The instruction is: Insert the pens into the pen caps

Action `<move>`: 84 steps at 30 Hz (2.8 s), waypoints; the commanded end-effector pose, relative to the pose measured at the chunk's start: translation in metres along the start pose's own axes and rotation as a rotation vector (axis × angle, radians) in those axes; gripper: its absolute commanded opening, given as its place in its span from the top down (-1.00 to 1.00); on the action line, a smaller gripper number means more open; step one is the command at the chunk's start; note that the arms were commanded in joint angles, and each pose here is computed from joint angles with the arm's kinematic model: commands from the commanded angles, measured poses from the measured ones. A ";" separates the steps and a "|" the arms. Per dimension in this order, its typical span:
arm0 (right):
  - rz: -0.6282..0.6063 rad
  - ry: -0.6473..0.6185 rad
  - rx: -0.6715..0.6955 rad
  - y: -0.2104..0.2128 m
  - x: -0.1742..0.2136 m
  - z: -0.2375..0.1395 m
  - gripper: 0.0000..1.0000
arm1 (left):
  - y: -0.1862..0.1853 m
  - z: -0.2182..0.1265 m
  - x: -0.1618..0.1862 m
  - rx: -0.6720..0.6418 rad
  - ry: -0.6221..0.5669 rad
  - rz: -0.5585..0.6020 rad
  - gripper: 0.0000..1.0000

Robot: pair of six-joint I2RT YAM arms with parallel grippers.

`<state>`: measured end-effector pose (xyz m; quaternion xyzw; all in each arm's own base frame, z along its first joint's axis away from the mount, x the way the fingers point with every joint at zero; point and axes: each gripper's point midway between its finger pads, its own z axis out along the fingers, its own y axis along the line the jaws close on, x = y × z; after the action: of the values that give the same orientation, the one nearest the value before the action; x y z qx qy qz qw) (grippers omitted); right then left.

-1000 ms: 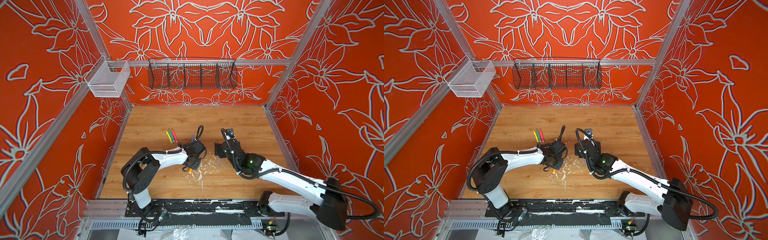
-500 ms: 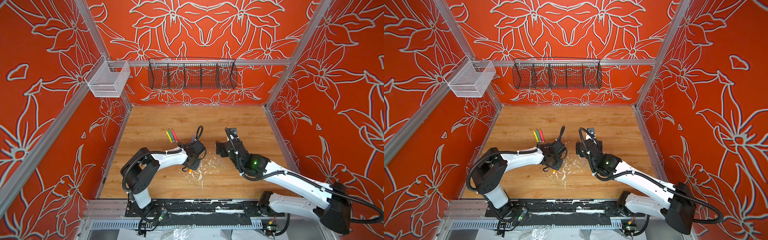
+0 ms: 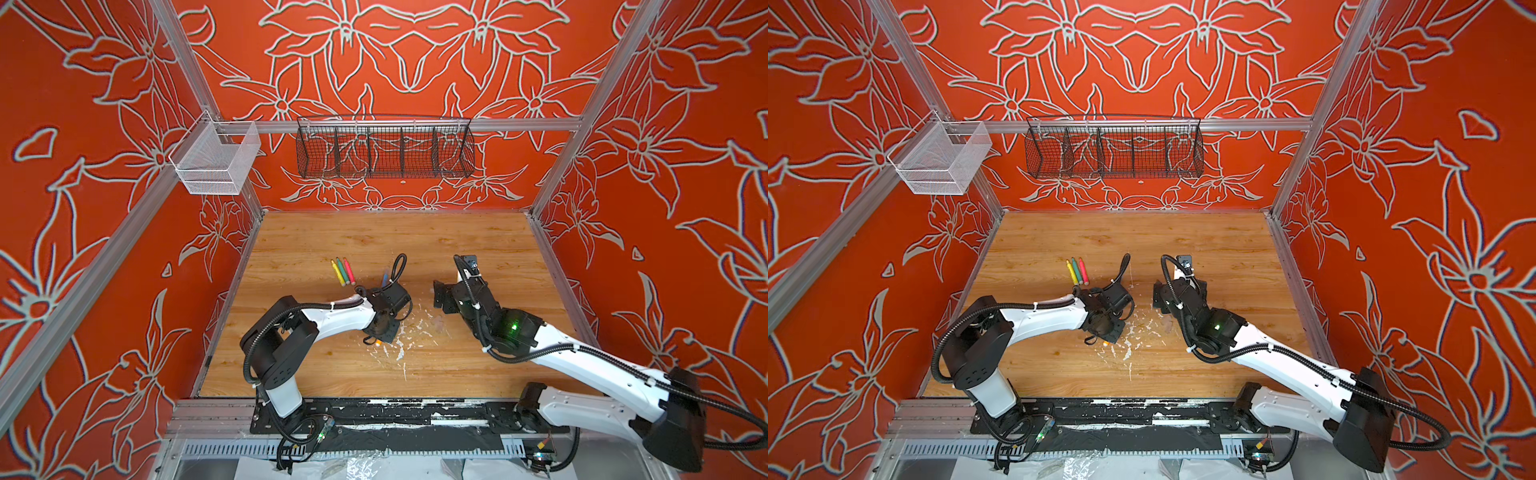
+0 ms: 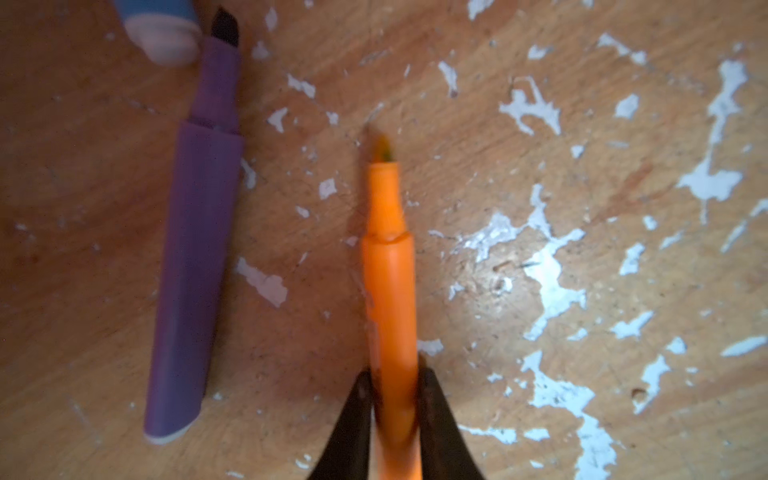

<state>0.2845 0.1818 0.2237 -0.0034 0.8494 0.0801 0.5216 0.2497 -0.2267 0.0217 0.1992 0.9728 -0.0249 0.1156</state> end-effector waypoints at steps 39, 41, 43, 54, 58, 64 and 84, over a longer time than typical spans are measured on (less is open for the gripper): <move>0.291 0.014 -0.709 0.070 0.008 -0.022 -0.76 | -0.065 -0.151 -0.074 0.456 -0.746 0.118 1.00; 0.276 -0.001 -0.763 0.077 0.003 -0.031 -0.74 | -0.072 -0.152 -0.073 0.499 -0.738 0.138 1.00; 0.271 -0.008 -0.792 0.080 0.000 -0.036 -0.69 | -0.079 -0.154 -0.072 0.527 -0.731 0.153 1.00; 0.281 0.083 -0.725 0.083 0.011 -0.016 -0.50 | -0.101 -0.165 -0.062 0.638 -0.726 0.240 1.00; 0.290 0.115 -0.739 0.088 0.015 -0.013 -0.19 | -0.100 -0.165 -0.063 0.632 -0.727 0.236 1.00; 0.293 0.129 -0.756 0.092 0.016 -0.013 0.53 | -0.103 -0.162 -0.063 0.639 -0.712 0.247 1.00; 0.356 0.153 -0.949 0.116 0.014 -0.033 0.95 | -0.105 -0.150 -0.066 0.627 -0.673 0.227 -0.23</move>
<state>0.2465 0.2850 0.2248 -0.0921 0.7696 0.5033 0.3820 0.2327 -0.3286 0.1770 0.3090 0.8031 -0.3644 0.3559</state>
